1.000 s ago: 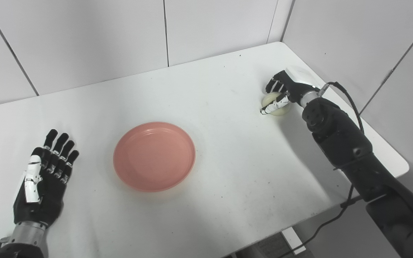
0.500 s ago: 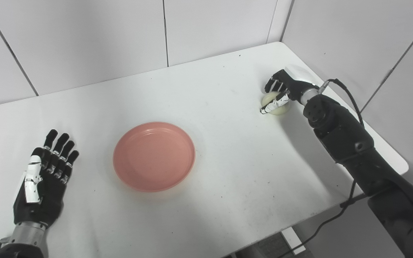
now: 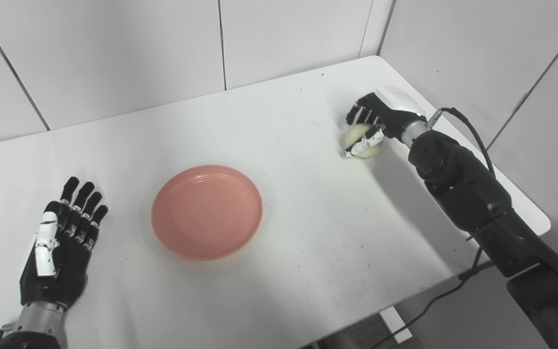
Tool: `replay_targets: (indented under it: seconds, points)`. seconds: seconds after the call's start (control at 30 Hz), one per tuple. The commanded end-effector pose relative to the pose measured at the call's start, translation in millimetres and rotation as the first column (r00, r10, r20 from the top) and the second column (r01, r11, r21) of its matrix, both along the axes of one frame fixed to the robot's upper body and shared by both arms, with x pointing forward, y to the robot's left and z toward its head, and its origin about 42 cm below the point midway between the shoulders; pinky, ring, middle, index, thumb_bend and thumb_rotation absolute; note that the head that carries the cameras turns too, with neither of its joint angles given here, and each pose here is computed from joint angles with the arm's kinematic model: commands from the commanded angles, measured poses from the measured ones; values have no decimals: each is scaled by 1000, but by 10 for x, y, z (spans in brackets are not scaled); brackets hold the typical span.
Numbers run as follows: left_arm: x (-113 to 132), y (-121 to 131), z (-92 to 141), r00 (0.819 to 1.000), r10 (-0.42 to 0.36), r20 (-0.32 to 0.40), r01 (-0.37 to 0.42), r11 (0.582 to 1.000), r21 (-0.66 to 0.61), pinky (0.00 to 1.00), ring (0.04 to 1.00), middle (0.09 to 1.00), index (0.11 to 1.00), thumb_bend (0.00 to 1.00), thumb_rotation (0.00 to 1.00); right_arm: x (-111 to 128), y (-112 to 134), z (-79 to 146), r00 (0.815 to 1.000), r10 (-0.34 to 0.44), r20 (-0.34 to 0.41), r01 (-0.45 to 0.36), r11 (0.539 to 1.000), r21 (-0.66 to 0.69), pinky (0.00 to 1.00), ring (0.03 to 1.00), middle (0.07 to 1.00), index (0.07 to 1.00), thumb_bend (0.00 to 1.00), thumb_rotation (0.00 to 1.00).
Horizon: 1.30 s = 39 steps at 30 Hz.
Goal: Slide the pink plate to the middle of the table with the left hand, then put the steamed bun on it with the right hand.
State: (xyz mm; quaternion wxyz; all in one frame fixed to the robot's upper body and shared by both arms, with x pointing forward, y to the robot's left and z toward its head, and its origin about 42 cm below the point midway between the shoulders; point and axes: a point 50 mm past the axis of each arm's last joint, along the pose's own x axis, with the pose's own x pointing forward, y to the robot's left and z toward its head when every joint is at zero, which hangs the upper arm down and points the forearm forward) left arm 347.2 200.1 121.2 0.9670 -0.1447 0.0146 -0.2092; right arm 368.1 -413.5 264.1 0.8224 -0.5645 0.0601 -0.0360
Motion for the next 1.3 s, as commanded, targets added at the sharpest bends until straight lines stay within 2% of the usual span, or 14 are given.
replay_targets:
  seconds: [0.0,0.2,0.37,0.53,0.8,1.17,1.27]
  points:
    - [-135,-37,-266,991,2,-137,2,1000,25,1000,999,986,993,360,1000,36,69,393,995,24,92,-19,999,-47,434,486,461,531,516,0]
    - [-153,-127,-275,991,0,-134,4,1000,27,1000,1000,989,999,371,1000,27,407,707,985,101,138,-92,994,-65,405,457,447,544,513,0]
    - [-158,-227,-279,990,8,-141,-4,1000,29,1000,997,984,995,370,1000,92,655,856,971,179,157,-173,983,-53,413,464,452,540,514,0]
    - [-162,-333,-286,989,19,-144,-14,999,35,1000,989,981,994,363,1000,170,876,935,956,252,153,-246,968,-54,379,438,447,547,512,0]
    - [-166,-548,-298,989,24,-149,-17,999,48,1000,989,976,993,359,1000,275,1433,984,902,413,125,-411,910,-45,411,456,462,536,513,0]
    - [-141,-786,-326,986,33,-165,-25,998,51,1000,980,968,986,366,1000,334,2143,773,802,594,67,-594,804,-14,402,452,449,536,513,0]
    - [-123,-820,-333,986,35,-165,-27,998,52,1000,980,972,985,375,1000,326,2268,700,792,610,32,-609,792,-41,392,456,451,537,514,0]
